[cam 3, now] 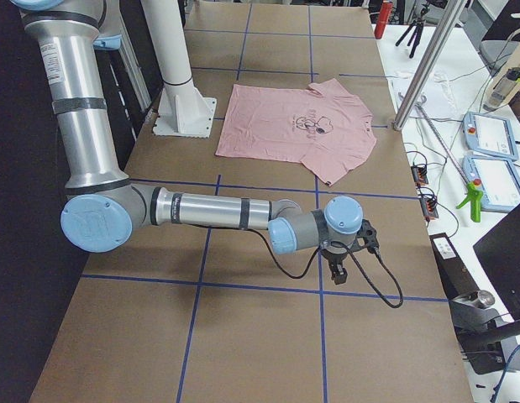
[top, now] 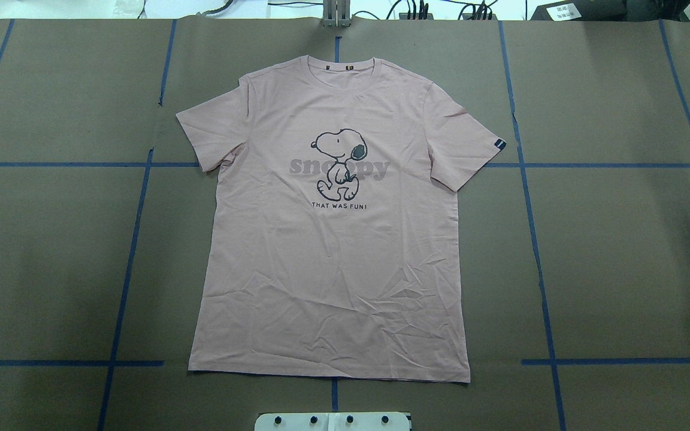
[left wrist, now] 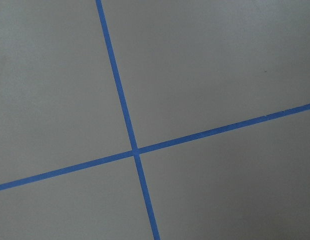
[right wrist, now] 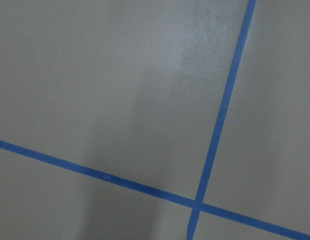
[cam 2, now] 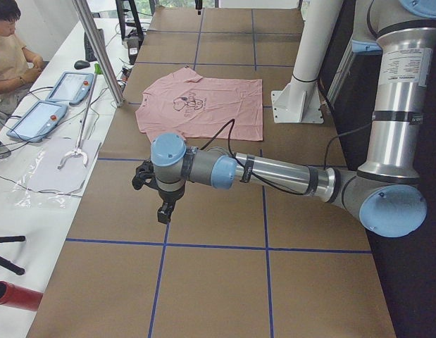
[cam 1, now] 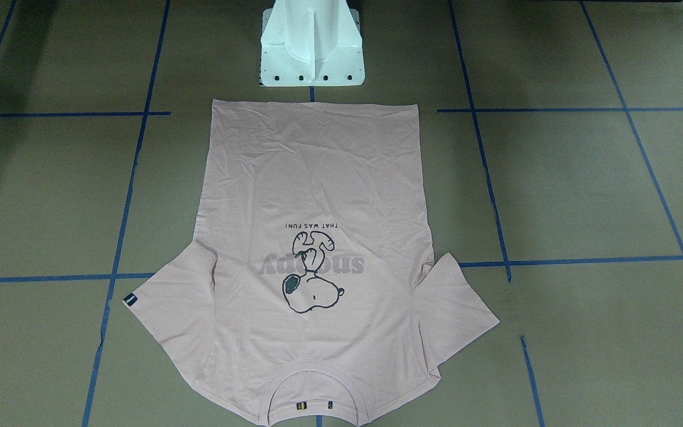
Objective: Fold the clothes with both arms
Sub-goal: 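Move the right arm in toward the shirt's sleeve nearest it, then lower the right gripper onto the sleeve and fold it inward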
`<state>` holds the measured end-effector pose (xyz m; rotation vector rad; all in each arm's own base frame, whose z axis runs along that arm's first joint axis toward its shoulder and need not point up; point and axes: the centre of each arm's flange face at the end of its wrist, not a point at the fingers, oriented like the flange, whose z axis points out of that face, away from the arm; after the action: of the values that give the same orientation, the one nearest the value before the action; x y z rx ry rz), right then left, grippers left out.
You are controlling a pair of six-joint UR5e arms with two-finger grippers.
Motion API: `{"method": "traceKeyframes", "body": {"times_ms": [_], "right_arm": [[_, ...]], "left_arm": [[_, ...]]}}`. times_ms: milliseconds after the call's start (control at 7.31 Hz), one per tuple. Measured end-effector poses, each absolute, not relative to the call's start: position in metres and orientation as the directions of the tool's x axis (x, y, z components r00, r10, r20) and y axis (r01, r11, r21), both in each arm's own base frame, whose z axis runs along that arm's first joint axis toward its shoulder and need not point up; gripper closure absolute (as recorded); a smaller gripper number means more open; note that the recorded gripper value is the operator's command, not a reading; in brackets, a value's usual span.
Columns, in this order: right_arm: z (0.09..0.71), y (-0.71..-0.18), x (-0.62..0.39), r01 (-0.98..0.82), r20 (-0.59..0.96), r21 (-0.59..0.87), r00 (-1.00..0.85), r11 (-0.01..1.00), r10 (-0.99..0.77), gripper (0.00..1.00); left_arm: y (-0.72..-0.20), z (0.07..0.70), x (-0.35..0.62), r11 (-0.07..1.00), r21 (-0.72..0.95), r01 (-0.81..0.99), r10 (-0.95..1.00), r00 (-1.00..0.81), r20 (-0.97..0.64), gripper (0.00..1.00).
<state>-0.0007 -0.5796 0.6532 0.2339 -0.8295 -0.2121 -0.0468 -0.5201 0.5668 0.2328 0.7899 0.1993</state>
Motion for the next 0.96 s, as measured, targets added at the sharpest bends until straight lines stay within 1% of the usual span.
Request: {"method": "traceKeyframes", "body": {"times_ms": [137,274,410,547,684,821,958], "right_arm": [[0.648,-0.586,-0.025,0.085,0.714,0.276,0.649,0.957,-0.263,0.0],[0.628,-0.6,-0.061,0.059,0.739,0.235,0.638,0.97,-0.218,0.0],[0.591,-0.62,-0.108,0.019,0.768,0.181,0.622,0.983,-0.153,0.0],[0.541,-0.641,-0.166,-0.038,0.792,0.127,0.605,0.991,-0.079,0.0],[0.497,-0.651,-0.226,-0.108,0.796,0.092,0.606,0.99,-0.008,0.03],[0.465,-0.652,-0.283,-0.19,0.791,0.076,0.61,0.979,0.057,0.14],[0.442,-0.65,-0.329,-0.268,0.79,0.046,0.599,0.962,0.129,0.17]], "left_arm": [[-0.52,0.568,-0.046,0.956,0.278,-0.091,0.262,0.687,-0.678,0.0],[-0.52,0.57,-0.046,0.957,0.276,-0.093,0.262,0.686,-0.679,0.0],[-0.519,0.57,-0.045,0.957,0.275,-0.094,0.263,0.686,-0.679,0.0],[-0.519,0.57,-0.044,0.956,0.276,-0.095,0.264,0.685,-0.679,0.0],[-0.519,0.569,-0.044,0.956,0.277,-0.095,0.265,0.684,-0.679,0.0],[-0.519,0.568,-0.044,0.956,0.279,-0.095,0.266,0.684,-0.679,0.0],[-0.519,0.568,-0.044,0.955,0.28,-0.095,0.267,0.684,-0.679,0.0]]}}
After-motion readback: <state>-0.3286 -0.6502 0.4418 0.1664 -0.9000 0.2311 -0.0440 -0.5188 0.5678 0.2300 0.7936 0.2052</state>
